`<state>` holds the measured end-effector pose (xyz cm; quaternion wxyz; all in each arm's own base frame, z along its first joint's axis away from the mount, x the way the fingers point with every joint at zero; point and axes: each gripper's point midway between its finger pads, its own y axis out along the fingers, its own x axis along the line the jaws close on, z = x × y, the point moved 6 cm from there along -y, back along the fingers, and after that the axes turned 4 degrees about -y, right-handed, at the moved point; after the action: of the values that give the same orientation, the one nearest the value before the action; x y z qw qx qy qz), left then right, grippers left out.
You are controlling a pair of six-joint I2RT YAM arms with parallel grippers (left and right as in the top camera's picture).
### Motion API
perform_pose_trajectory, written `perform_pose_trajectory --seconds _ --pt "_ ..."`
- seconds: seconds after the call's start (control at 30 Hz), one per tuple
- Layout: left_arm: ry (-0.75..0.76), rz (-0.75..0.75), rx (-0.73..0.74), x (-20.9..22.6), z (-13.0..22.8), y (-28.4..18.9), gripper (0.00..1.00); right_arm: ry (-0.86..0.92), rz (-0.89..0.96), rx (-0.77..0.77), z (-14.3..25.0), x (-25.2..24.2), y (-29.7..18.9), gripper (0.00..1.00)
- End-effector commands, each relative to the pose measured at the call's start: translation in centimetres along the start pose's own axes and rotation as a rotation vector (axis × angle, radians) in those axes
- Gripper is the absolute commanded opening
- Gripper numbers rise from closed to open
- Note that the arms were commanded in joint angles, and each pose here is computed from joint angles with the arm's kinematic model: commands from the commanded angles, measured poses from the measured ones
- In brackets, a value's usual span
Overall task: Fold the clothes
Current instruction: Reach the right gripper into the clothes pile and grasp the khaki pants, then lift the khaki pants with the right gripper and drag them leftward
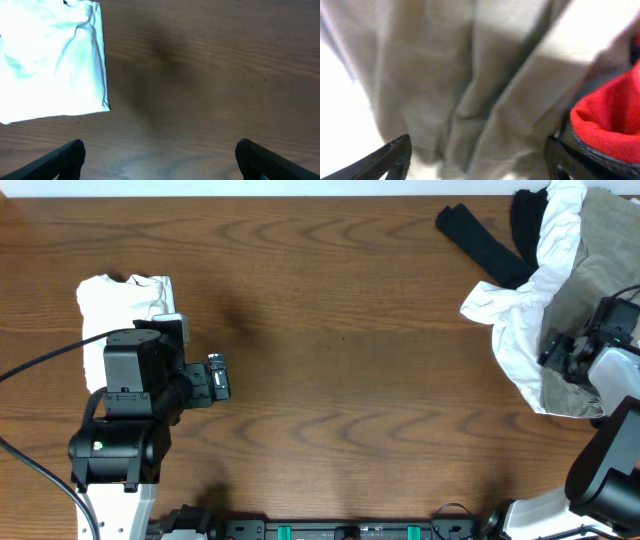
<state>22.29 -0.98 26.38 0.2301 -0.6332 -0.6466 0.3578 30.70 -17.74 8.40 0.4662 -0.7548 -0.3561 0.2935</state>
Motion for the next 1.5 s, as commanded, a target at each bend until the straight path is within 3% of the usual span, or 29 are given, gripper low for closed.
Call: perform_pose_trajectory --seconds 0.0,0.17,0.43,0.47,0.67,0.8,0.9,1.0,1.17,1.33,1.47 --pt "-0.004 0.009 -0.01 -0.2 -0.4 -0.3 0.98 0.049 0.021 0.009 -0.2 -1.0 0.2 0.75" --pt "-0.004 0.008 -0.01 -0.2 -0.4 -0.3 0.98 0.053 0.024 0.02 0.0 -1.1 0.3 0.6" --pt "-0.004 0.009 -0.01 -0.2 -0.4 -0.3 0.98 0.054 0.022 0.017 0.0 -1.1 0.2 0.1" --pt "-0.004 0.009 -0.01 -0.2 -0.4 -0.3 0.98 0.054 0.02 0.012 -0.2 -1.1 0.1 0.08" --pt "-0.004 0.009 -0.012 -0.2 -0.5 -0.3 0.98 0.05 -0.16 -0.153 -4.6 0.7 -6.1 0.04" --pt "-0.004 0.009 -0.012 -0.2 -0.5 -0.3 0.98 -0.053 -0.449 -0.371 -8.5 4.2 -15.5 0.01" --pt "-0.004 0.009 -0.012 -0.2 -0.5 -0.3 0.98 -0.172 -0.68 -0.52 -9.4 7.7 -23.6 0.01" --pt "-0.005 0.009 -0.012 -0.2 -0.5 -0.3 0.98 -0.322 -0.882 -0.604 -7.9 11.9 -30.1 0.01" --pt "-0.005 0.009 -0.012 -0.2 -0.5 -0.3 0.98 -0.595 -1.204 -0.629 -1.9 19.6 -37.4 0.01" --pt "-0.005 0.009 -0.011 -0.2 -0.5 -0.3 0.98 -0.764 -1.361 -0.604 3.6 24.6 -40.7 0.01" --pt "-0.005 0.009 -0.011 -0.2 -0.5 -0.3 0.98 -0.805 -1.4 -0.605 5.1 25.7 -41.7 0.01"
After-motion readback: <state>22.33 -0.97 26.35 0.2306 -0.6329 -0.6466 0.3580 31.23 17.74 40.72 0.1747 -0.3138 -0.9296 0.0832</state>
